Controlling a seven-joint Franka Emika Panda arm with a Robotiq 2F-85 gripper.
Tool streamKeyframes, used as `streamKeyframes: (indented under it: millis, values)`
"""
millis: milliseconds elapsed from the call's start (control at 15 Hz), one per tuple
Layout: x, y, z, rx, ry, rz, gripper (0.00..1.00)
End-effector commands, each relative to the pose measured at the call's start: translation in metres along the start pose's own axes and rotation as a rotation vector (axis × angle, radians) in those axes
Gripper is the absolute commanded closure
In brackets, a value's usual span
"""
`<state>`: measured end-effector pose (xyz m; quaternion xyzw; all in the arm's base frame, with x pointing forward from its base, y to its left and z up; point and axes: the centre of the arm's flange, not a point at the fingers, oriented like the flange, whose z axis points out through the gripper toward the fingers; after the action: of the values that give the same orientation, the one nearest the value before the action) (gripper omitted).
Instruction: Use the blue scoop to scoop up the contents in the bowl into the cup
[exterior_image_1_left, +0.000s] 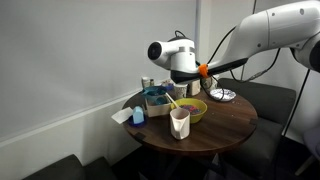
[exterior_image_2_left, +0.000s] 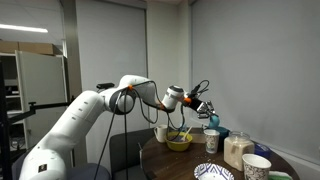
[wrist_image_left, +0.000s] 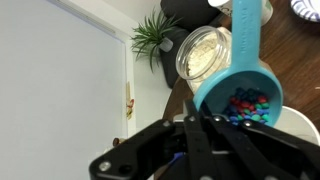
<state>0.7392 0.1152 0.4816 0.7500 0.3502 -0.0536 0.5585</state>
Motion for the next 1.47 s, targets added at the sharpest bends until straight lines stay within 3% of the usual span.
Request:
streamKeyframes:
  millis: [0,733,1400]
  values:
    - [0.025,0.007,0.003,-0.048,-0.078,-0.071,0.99]
    - [0.064,-0.010,-0.002,-0.135,-0.273,-0.250,0.99]
    - [0.090,-0.025,0.001,-0.272,-0.433,-0.415,0.99]
